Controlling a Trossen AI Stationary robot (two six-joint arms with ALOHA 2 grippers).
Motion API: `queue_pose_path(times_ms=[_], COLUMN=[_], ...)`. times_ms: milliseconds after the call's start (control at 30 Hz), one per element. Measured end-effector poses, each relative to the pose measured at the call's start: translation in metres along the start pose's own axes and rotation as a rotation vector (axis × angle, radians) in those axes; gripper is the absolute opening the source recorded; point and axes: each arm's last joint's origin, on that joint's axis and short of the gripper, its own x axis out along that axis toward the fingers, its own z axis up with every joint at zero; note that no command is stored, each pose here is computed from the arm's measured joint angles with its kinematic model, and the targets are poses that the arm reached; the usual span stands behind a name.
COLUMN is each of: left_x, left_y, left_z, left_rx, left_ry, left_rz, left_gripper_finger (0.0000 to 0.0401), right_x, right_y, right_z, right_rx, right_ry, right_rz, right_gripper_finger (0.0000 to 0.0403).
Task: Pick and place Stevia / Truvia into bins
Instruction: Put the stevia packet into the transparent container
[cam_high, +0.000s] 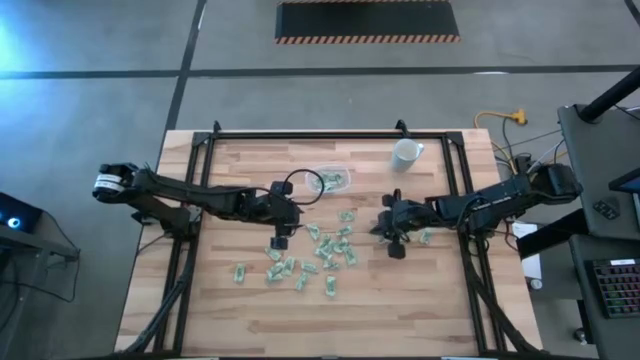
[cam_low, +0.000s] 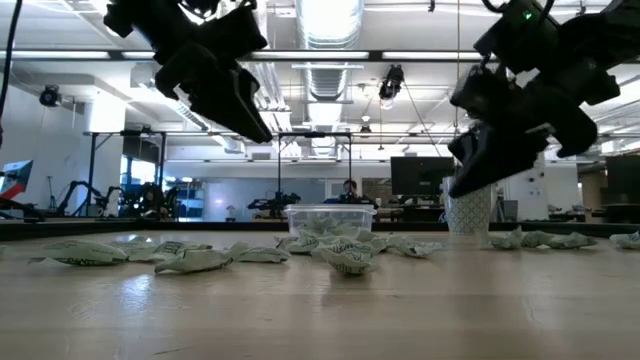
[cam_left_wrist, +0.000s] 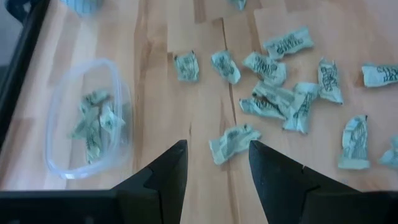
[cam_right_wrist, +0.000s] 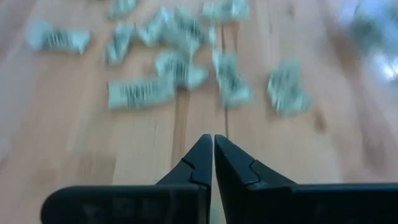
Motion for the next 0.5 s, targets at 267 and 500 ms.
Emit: queue_pose_path(times_ms=[267,500], left_x=[0.0,0.0], left_y=[0.0,0.0], left_z=[-0.002,0.0], left_rx=[-0.001,-0.008], left_ry=[0.023,0.002], left_rz=[-0.003,0.0], left_gripper_finger=[0.0155,0.0155], right_x=[-0.001,0.007], right_y=[0.0,-0.001], right_z=[-0.012,-0.018], right_rx=[0.093,0.123], right_ry=[0.123,0.171], right_rz=[-0.002,-0.011], right_gripper_finger=[0.0085,0.0156])
